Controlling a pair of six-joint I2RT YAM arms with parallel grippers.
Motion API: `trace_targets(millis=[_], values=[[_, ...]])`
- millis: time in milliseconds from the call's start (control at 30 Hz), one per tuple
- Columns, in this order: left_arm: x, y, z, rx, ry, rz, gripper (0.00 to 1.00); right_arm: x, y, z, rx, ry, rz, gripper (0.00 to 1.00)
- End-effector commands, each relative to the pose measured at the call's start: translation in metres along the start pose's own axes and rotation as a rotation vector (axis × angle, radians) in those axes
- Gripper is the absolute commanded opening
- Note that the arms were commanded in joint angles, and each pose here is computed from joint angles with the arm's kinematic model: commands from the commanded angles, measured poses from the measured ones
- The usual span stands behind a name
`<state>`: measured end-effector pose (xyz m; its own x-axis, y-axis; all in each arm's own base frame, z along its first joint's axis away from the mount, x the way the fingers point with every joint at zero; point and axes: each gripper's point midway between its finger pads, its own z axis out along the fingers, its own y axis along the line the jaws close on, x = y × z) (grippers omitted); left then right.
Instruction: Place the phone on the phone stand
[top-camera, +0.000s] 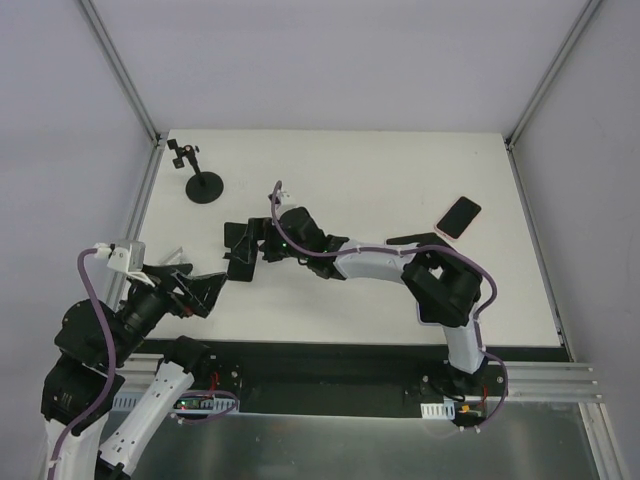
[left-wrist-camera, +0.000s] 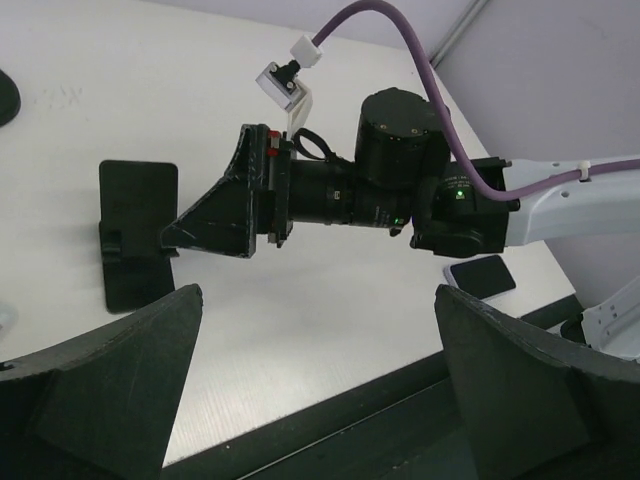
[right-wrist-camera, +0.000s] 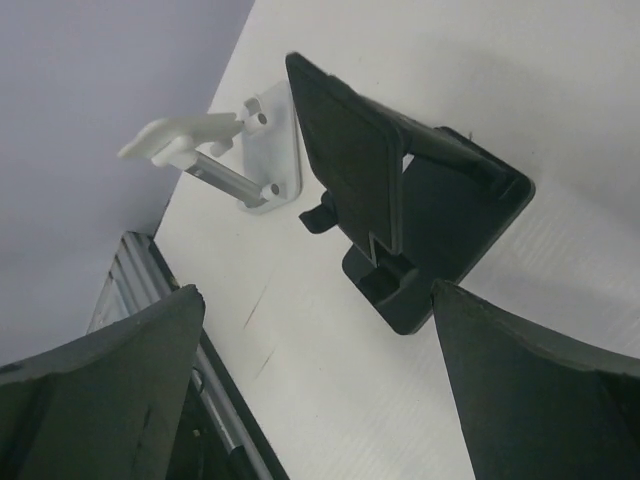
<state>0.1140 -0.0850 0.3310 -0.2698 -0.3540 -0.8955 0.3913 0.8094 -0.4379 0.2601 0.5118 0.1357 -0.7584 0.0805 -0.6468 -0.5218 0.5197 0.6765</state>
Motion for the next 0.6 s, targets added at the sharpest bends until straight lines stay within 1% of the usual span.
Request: trace_targets(millis=[0, 33, 67, 100, 133, 167, 200, 333, 367, 433, 467, 500, 533, 567], values=[[0.019, 0.004, -0.003, -0.028, 0.067, -0.081, 0.99, -0.009, 0.04, 0.014, 0.011, -0.135, -0.022, 0.99], [0.021, 0.004, -0.004, -0.025, 0.073, -0.093, 0.98, -0.015, 0.04, 0.017, 0.078, -0.18, -0.018, 0.98], [0.022, 0.002, -0.006, -0.019, 0.078, -0.105, 0.98, 0.0, 0.018, 0.016, 0.191, -0.144, -0.008, 0.96], [0.021, 0.0, -0.008, -0.02, 0.075, -0.131, 0.98, 0.001, 0.013, 0.016, 0.226, -0.162, 0.042, 0.96], [0.025, 0.003, -0.011, -0.038, 0.092, -0.15, 0.97, 0.009, 0.003, 0.015, 0.248, -0.164, 0.049, 0.96], [0.026, 0.004, -0.012, -0.053, 0.102, -0.171, 0.96, 0.007, 0.01, 0.017, 0.215, -0.191, 0.067, 0.96], [0.025, 0.005, -0.016, -0.078, 0.1, -0.211, 0.96, 0.011, 0.01, 0.018, 0.215, -0.19, 0.076, 0.96], [0.045, 0.019, -0.022, -0.19, 0.204, -0.265, 0.97, 0.031, 0.008, 0.026, 0.212, -0.144, 0.079, 0.96], [0.06, 0.028, -0.025, -0.257, 0.288, -0.274, 0.97, 0.034, 0.004, 0.026, 0.213, -0.143, 0.076, 0.96], [0.068, 0.033, -0.03, -0.313, 0.346, -0.292, 0.95, 0.034, 0.0, 0.027, 0.207, -0.149, 0.067, 0.96], [0.075, 0.035, -0.031, -0.339, 0.393, -0.298, 0.93, 0.03, 0.003, 0.029, 0.179, -0.166, 0.072, 0.99], [0.078, 0.034, -0.033, -0.34, 0.411, -0.305, 0.91, 0.028, -0.002, 0.031, 0.177, -0.168, 0.08, 0.99], [0.08, 0.033, -0.034, -0.337, 0.421, -0.314, 0.9, 0.032, -0.004, 0.035, 0.157, -0.152, 0.091, 0.95], [0.081, 0.033, -0.036, -0.339, 0.408, -0.334, 0.9, 0.024, 0.004, 0.038, 0.108, -0.178, 0.093, 0.91]])
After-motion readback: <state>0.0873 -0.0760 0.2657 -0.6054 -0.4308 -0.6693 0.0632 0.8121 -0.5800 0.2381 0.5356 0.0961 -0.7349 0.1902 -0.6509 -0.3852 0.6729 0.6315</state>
